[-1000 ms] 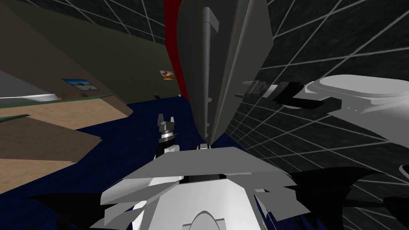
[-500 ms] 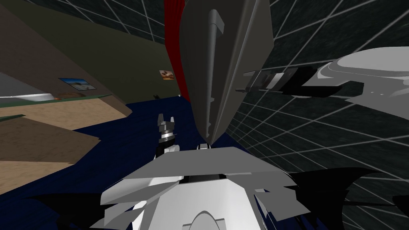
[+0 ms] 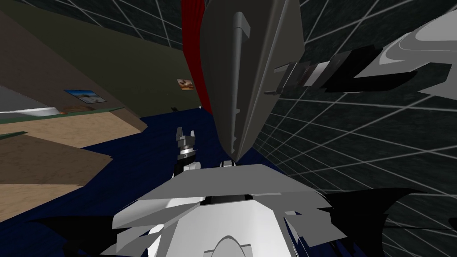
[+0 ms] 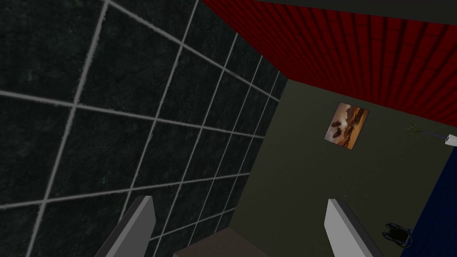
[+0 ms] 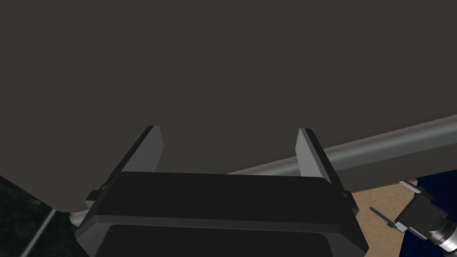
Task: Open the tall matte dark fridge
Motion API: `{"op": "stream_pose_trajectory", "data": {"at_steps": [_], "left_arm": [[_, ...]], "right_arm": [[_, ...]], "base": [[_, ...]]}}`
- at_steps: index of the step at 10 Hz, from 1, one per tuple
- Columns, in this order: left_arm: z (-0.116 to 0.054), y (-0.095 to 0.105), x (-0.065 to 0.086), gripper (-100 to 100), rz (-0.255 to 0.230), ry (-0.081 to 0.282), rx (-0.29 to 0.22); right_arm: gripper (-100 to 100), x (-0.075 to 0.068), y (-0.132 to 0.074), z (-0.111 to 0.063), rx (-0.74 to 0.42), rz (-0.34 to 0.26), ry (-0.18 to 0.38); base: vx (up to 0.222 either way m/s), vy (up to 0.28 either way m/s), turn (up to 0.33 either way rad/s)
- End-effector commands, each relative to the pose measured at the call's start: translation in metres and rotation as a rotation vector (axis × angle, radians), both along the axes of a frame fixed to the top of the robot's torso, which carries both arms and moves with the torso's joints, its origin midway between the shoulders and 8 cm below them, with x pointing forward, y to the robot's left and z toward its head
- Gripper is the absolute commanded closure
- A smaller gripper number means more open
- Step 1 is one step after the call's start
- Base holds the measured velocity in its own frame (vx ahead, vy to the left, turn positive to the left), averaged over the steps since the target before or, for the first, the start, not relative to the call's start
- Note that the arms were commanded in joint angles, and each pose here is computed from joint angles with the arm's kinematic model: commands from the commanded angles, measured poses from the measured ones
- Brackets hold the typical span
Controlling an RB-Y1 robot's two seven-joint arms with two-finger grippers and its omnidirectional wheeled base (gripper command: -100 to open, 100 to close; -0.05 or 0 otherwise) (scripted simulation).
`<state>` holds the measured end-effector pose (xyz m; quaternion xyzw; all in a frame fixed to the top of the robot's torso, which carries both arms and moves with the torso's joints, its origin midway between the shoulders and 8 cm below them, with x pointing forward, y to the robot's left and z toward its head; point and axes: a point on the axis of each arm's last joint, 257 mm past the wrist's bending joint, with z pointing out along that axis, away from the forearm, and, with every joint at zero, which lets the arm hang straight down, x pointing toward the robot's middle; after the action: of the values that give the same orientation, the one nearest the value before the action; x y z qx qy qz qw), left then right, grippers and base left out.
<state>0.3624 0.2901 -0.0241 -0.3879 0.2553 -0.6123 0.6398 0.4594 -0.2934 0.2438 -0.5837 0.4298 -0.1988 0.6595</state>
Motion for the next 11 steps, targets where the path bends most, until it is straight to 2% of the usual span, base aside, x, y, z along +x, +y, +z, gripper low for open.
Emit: {"op": "stream_pose_trajectory", "data": {"at_steps": [1,2,3,4,5,6,7,8,9,10,11], "left_arm": [[0.000,0.000,0.000,0,0.000,0.000,0.000],[0.000,0.000,0.000,0,0.000,0.000,0.000],[0.000,0.000,0.000,0,0.000,0.000,0.000],[0.000,0.000,0.000,0,0.000,0.000,0.000],[0.000,0.000,0.000,0,0.000,0.000,0.000],[0.000,0.000,0.000,0,0.000,0.000,0.000],[0.000,0.000,0.000,0,0.000,0.000,0.000],[0.000,0.000,0.000,0,0.000,0.000,0.000],[0.000,0.000,0.000,0,0.000,0.000,0.000],[0.000,0.000,0.000,0,0.000,0.000,0.000],[0.000,0.000,0.000,0,0.000,0.000,0.000]], "right_arm": [[-100,0.004,0.011,0.011,-0.052,0.011,-0.017],[-100,0.003,0.014,0.029,-0.085,0.010,-0.055],[-100,0.003,0.021,0.029,-0.110,0.016,-0.053],[-100,0.001,0.026,0.046,-0.145,0.017,-0.090],[-100,0.002,0.033,0.046,-0.166,0.022,-0.089],[-100,0.000,0.037,0.062,-0.193,0.022,-0.124],[-100,0.000,0.044,0.062,-0.218,0.028,-0.122],[-100,-0.003,0.050,0.076,-0.248,0.029,-0.155],[-100,-0.002,0.056,0.076,-0.267,0.034,-0.154],[-100,-0.005,0.065,0.089,-0.304,0.038,-0.184],[-100,-0.005,0.068,0.089,-0.312,0.040,-0.183]], "base": [[-0.012,0.017,-0.016],[-0.015,0.026,-0.013],[-0.007,0.031,-0.017],[-0.003,0.038,-0.021],[-0.001,0.033,-0.019],[0.000,0.037,-0.025],[-0.004,0.038,-0.020],[-0.009,0.036,-0.024],[-0.007,0.025,-0.015],[-0.012,0.038,-0.003],[-0.006,0.030,-0.019]]}}
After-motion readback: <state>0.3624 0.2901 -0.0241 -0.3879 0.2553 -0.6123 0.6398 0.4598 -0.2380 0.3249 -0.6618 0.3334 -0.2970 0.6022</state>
